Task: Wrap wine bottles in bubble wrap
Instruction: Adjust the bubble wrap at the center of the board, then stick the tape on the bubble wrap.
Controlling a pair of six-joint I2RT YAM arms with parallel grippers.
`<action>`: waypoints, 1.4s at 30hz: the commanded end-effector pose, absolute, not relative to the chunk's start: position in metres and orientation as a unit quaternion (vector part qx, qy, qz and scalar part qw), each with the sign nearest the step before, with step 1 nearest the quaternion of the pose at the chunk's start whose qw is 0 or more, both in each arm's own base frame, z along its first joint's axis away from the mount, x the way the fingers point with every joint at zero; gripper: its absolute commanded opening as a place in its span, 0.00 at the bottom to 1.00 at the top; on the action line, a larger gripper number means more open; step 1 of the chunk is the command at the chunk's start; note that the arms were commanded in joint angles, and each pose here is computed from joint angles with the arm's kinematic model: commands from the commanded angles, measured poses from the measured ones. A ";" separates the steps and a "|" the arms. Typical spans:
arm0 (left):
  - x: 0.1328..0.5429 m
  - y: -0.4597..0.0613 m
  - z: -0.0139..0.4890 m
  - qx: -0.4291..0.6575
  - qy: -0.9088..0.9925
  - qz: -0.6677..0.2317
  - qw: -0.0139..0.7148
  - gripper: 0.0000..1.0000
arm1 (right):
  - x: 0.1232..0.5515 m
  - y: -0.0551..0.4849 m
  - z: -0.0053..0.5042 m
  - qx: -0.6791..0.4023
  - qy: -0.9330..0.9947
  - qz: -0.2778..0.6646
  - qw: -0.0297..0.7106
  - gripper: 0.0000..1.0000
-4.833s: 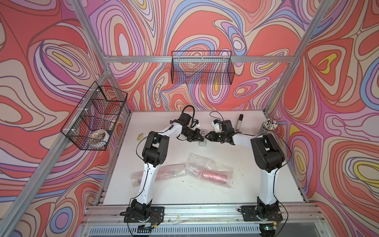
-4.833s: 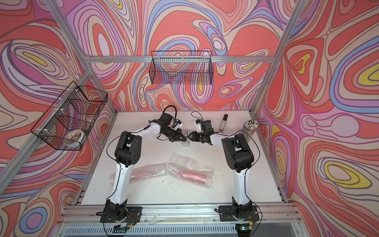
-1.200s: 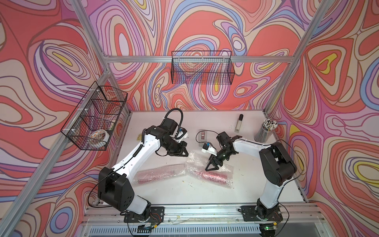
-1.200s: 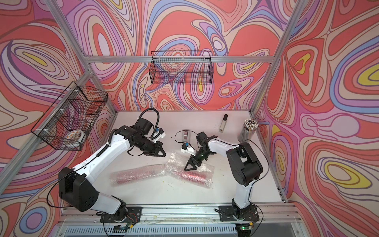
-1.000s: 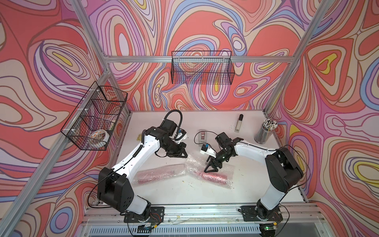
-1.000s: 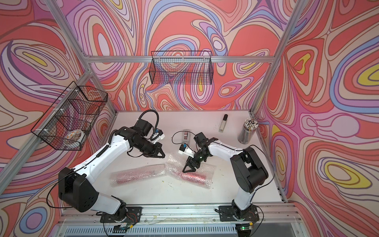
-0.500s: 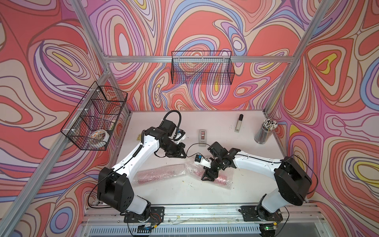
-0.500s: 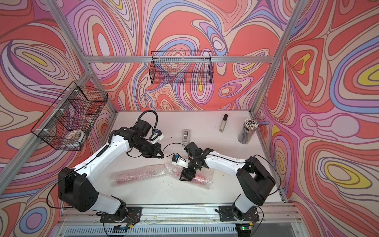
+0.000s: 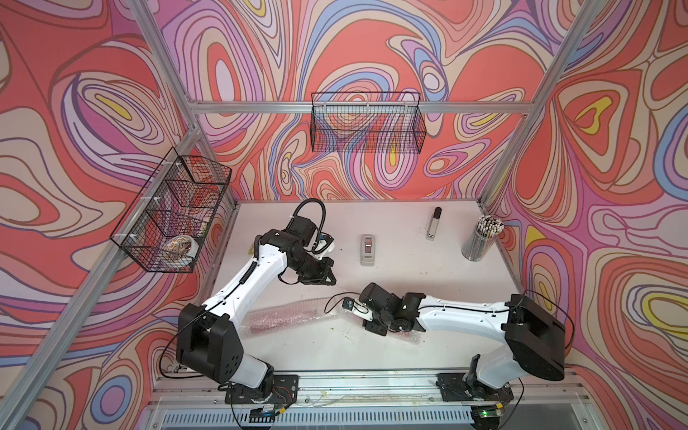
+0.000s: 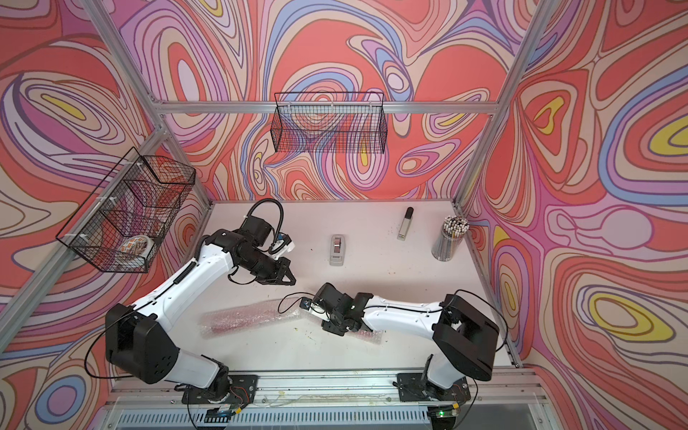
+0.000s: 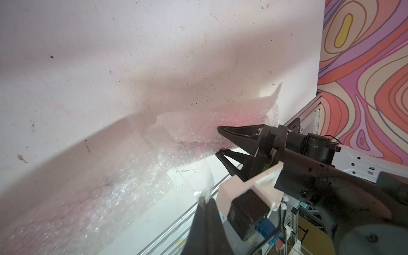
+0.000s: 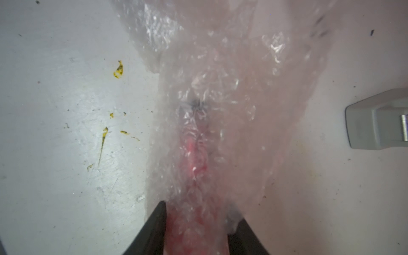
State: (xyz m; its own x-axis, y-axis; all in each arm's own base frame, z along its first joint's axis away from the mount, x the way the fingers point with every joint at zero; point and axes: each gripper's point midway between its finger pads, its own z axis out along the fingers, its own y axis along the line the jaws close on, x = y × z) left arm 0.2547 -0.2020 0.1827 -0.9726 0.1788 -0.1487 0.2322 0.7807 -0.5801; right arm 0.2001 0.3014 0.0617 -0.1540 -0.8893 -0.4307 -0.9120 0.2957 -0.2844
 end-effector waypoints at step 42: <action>0.220 -0.313 0.100 0.119 0.879 -0.445 -0.121 0.00 | 0.186 0.274 0.046 -0.656 0.668 -0.104 0.335 0.37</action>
